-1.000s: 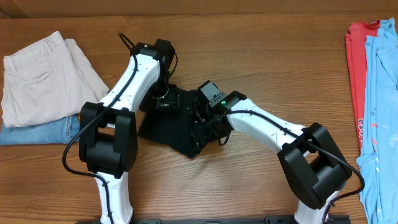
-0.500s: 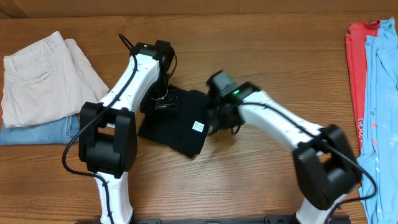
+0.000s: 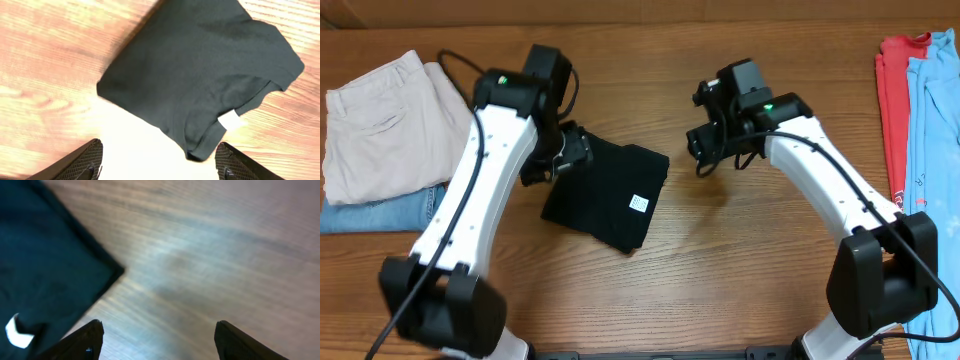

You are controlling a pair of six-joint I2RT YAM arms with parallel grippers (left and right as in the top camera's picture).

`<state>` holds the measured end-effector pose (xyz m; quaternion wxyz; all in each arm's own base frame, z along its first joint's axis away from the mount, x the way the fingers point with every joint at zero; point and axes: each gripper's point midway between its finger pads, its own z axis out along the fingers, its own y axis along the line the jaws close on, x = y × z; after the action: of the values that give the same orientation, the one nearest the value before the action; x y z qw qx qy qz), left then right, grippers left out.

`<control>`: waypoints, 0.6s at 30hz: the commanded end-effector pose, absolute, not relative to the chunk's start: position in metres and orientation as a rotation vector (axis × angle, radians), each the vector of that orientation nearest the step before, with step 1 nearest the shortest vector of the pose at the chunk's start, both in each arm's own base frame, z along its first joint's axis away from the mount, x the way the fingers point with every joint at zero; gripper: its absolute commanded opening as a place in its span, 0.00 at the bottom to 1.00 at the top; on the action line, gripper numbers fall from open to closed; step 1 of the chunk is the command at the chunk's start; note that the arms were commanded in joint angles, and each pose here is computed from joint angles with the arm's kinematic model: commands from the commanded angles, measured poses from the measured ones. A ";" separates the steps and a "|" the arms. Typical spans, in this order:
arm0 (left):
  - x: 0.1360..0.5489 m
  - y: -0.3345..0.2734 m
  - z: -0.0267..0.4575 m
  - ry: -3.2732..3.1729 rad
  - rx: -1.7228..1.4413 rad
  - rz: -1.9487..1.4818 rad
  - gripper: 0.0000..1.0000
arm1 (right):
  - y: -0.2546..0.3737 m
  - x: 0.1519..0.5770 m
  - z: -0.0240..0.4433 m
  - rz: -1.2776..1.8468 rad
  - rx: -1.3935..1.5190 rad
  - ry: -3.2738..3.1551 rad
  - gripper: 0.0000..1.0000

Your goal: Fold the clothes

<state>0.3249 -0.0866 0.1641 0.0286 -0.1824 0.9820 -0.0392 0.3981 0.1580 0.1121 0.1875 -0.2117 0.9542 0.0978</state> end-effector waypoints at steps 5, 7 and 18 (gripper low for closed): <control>0.280 -0.096 0.106 3.053 -0.818 -0.248 0.75 | 0.165 0.436 0.142 0.270 -0.695 2.474 0.80; 0.271 -0.102 0.089 3.058 -0.850 -0.318 0.75 | 0.168 0.445 0.141 0.271 -0.690 2.442 0.82; 0.260 -0.120 0.035 3.040 -0.841 -0.533 0.76 | 0.212 0.456 0.066 0.471 -0.784 2.469 0.84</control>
<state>0.2635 -0.1105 0.0329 -0.0294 -0.2622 0.9547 -0.1375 0.4618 0.1901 0.0884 0.2772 -0.2689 0.9122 0.1369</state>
